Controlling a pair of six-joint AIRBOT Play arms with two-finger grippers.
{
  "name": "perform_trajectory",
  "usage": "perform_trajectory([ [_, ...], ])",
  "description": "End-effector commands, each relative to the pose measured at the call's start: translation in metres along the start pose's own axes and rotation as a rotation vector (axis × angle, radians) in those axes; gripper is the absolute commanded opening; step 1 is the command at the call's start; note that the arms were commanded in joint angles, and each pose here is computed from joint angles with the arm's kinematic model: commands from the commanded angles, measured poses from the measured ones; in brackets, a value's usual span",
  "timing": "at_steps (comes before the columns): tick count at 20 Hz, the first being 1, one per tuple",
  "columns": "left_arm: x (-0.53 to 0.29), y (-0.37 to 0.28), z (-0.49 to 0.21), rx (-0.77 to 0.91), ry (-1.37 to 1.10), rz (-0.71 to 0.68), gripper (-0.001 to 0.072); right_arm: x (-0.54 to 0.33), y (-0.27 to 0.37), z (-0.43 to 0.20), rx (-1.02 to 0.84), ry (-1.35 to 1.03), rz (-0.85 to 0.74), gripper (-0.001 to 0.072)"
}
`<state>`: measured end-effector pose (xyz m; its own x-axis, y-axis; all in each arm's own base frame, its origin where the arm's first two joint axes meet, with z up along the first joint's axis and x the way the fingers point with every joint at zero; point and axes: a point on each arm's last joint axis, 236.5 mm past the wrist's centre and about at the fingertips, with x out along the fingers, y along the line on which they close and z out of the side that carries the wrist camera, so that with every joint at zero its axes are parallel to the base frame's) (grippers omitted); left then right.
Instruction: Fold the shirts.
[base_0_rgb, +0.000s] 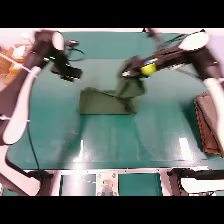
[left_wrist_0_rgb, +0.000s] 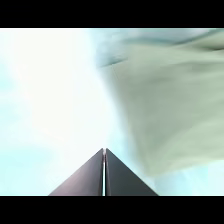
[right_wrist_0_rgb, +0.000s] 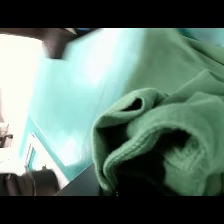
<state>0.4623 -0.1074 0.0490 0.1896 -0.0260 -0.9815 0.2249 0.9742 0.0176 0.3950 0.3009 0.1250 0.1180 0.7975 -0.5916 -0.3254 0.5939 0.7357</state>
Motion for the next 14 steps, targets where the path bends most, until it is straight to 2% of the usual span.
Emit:
perform_trajectory([
  [1,-0.037,0.069,-0.025,-0.093,0.027,0.111,0.003,0.142,0.026,-0.006,0.002,-0.072,0.032,0.0032],
  [2,-0.039,0.071,-0.026,-0.099,0.024,0.112,0.0031,0.181,0.027,-0.013,0.008,-0.099,0.032,0.0114],
  [3,-0.038,0.072,-0.026,-0.08,0.027,0.112,0.003,0.216,0.023,-0.023,0.004,-0.112,0.013,0.0344],
  [4,-0.037,0.071,-0.027,-0.063,0.032,0.109,0.003,0.236,0.018,-0.033,-0.005,-0.1,0.0,0.0482],
  [6,-0.037,0.069,-0.028,-0.037,0.039,0.1,0.003,0.227,0.005,-0.037,-0.027,-0.03,-0.025,0.0478],
  [8,-0.037,0.069,-0.028,-0.019,0.04,0.1,0.003,0.174,-0.015,-0.013,0.012,0.003,-0.026,0.0385],
  [11,-0.037,0.069,-0.028,-0.002,0.041,0.099,0.0031,0.068,-0.062,0.03,0.116,-0.045,-0.052,0.0388],
  [12,-0.037,0.069,-0.028,-0.002,0.041,0.099,0.0031,0.037,-0.082,0.035,0.15,-0.06,-0.084,0.0408],
  [14,-0.037,0.069,-0.028,0.004,0.043,0.099,0.0031,-0.014,-0.133,0.025,0.249,-0.052,-0.175,0.0556],
])
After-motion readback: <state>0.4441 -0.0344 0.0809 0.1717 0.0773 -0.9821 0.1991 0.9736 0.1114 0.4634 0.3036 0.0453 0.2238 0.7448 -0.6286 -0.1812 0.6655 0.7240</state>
